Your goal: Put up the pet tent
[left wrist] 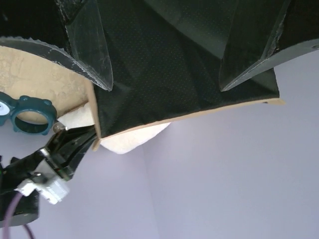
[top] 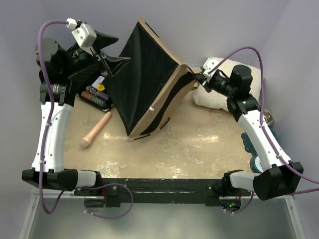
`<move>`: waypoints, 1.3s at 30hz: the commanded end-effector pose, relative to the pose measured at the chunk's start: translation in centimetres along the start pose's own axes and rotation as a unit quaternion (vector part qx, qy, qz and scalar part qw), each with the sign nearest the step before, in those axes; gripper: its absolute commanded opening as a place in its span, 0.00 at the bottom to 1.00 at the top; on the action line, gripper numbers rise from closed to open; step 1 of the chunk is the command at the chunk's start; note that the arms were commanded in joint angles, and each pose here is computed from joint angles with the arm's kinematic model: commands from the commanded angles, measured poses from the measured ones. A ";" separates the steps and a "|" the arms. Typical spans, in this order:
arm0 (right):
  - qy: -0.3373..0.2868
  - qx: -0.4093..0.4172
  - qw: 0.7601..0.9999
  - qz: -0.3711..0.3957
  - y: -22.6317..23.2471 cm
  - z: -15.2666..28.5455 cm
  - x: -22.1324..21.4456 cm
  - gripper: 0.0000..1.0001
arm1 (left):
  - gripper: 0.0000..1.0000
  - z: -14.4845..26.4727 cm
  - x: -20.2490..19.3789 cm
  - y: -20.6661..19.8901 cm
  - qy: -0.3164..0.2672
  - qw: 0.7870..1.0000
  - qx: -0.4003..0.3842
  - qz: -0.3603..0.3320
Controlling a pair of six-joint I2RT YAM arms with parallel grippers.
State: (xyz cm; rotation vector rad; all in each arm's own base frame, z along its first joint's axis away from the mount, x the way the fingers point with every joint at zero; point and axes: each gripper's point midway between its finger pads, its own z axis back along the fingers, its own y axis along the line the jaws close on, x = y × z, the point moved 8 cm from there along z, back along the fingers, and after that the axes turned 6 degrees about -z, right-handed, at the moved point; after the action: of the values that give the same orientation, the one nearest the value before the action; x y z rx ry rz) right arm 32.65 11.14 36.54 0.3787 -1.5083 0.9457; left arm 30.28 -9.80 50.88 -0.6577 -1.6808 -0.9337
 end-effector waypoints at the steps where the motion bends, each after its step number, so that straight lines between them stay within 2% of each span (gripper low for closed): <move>1: -0.025 0.007 0.999 -0.037 0.6 0.5 1.5 0.00 | 0.90 0.5 -0.7 -0.9 0.006 1.000 -0.011 -0.024; 6: -0.079 0.014 0.994 -0.075 0.8 1.2 4.8 0.00 | 0.84 0.0 -4.4 -3.7 0.066 0.996 -0.044 -0.042; 8: -0.112 0.010 0.989 -0.095 0.7 1.6 6.8 0.00 | 0.84 -1.4 -5.5 -6.2 0.091 0.990 -0.068 -0.089; 11: -0.123 0.021 0.984 -0.126 0.6 1.6 8.3 0.00 | 0.84 -3.1 -8.3 -9.7 0.137 0.978 -0.094 -0.126; 15: -0.134 0.032 0.980 -0.143 0.9 2.0 9.3 0.00 | 0.84 -4.4 -9.9 -10.0 0.164 0.972 -0.051 -0.161; 17: -0.138 0.035 0.976 -0.166 1.1 2.2 9.8 0.00 | 0.83 -4.9 -9.9 -10.0 0.162 0.964 -0.050 -0.202; 20: -0.158 0.039 0.967 -0.199 1.3 2.6 10.8 0.00 | 0.84 -4.9 -8.7 -10.9 0.107 0.962 -0.064 -0.243; 22: -0.172 0.045 0.955 -0.239 1.5 2.6 11.4 0.00 | 0.86 -4.6 -8.0 -12.0 0.067 0.954 -0.106 -0.273; 25: -0.196 0.054 0.938 -0.280 1.4 2.5 12.5 0.00 | 0.87 -3.7 -8.3 -14.1 0.025 0.927 -0.191 -0.323; 26: -0.205 0.053 0.932 -0.294 1.4 2.5 12.8 0.00 | 0.86 -3.4 -9.1 -15.1 0.029 0.907 -0.231 -0.352; 29: -0.227 0.052 0.918 -0.321 1.1 2.4 13.5 0.00 | 0.82 -1.9 -13.2 -18.3 0.078 0.866 -0.335 -0.363; 31: -0.233 0.051 0.912 -0.334 0.9 2.2 13.7 0.00 | 0.80 -0.5 -16.7 -19.7 0.115 0.840 -0.370 -0.380; 33: -0.236 0.054 0.908 -0.343 0.8 2.0 13.9 0.00 | 0.80 0.6 -19.5 -20.1 0.130 0.818 -0.360 -0.430; 34: -0.236 0.054 0.906 -0.347 0.8 2.0 13.9 0.00 | 0.83 1.1 -19.8 -20.1 0.116 0.808 -0.339 -0.467; 37: -0.238 0.058 0.903 -0.354 0.8 2.0 14.0 0.00 | 0.87 1.7 -22.0 -20.0 0.094 0.791 -0.281 -0.536; 39: -0.241 0.058 0.902 -0.355 0.9 2.2 14.3 0.00 | 0.87 2.3 -23.2 -20.4 0.086 0.779 -0.272 -0.558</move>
State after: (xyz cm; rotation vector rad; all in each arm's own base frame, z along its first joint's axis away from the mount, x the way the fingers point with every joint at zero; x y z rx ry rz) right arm 29.20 14.35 45.77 1.1585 -1.4390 0.3499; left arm 18.55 -18.22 21.58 -0.1388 -1.2825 -2.2289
